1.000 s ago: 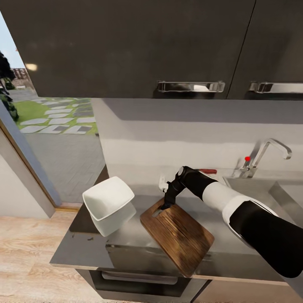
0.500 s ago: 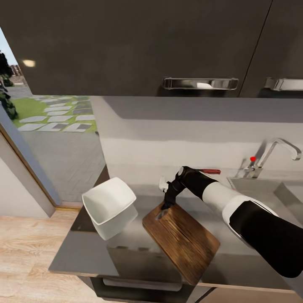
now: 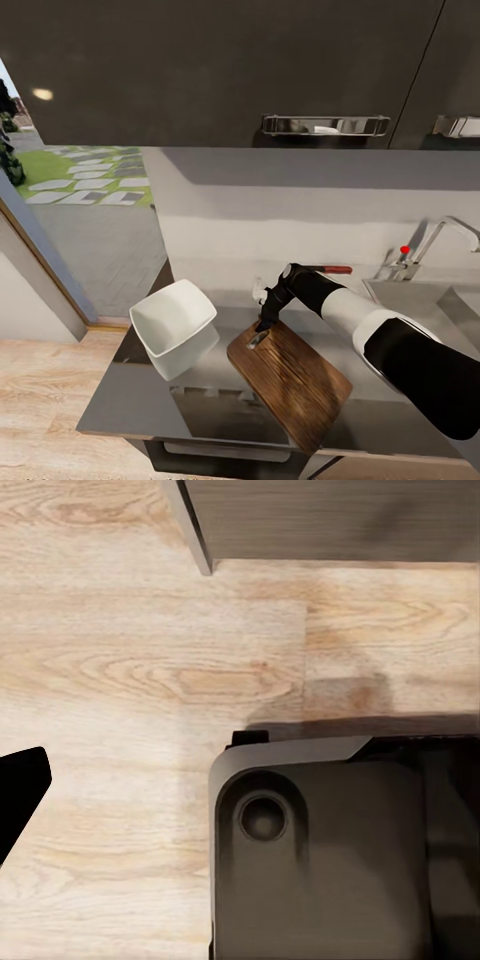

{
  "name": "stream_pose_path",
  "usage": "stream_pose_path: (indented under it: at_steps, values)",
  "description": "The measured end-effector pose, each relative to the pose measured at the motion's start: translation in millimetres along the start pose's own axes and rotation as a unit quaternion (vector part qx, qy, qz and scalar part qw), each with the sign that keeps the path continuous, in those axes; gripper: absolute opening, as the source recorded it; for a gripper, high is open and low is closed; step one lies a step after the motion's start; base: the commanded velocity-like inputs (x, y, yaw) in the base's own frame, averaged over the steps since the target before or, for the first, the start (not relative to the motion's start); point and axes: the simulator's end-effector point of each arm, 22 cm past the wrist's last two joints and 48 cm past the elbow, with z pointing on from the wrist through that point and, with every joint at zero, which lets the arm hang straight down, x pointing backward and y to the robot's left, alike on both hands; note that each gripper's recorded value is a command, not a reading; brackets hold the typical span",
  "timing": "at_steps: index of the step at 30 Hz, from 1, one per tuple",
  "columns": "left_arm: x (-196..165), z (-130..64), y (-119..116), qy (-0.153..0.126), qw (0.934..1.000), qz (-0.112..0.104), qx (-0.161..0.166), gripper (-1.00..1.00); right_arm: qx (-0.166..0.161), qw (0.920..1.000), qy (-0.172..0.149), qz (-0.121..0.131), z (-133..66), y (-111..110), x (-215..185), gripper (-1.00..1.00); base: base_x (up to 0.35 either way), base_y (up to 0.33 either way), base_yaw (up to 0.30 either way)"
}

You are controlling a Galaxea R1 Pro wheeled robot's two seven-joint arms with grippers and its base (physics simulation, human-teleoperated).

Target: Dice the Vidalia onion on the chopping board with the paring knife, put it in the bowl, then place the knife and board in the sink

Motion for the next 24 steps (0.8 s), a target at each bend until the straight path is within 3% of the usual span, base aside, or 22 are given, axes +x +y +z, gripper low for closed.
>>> stream_pose_path:
  at_steps: [24]
  values:
    - [11.2, -1.3, -0.8, 0.014, 0.9999, 0.001, 0.001, 1.00, -0.009, 0.9999, -0.004, 0.005, 5.1, -5.3, -2.0, 1.00, 0.000, 0.000, 0.000]
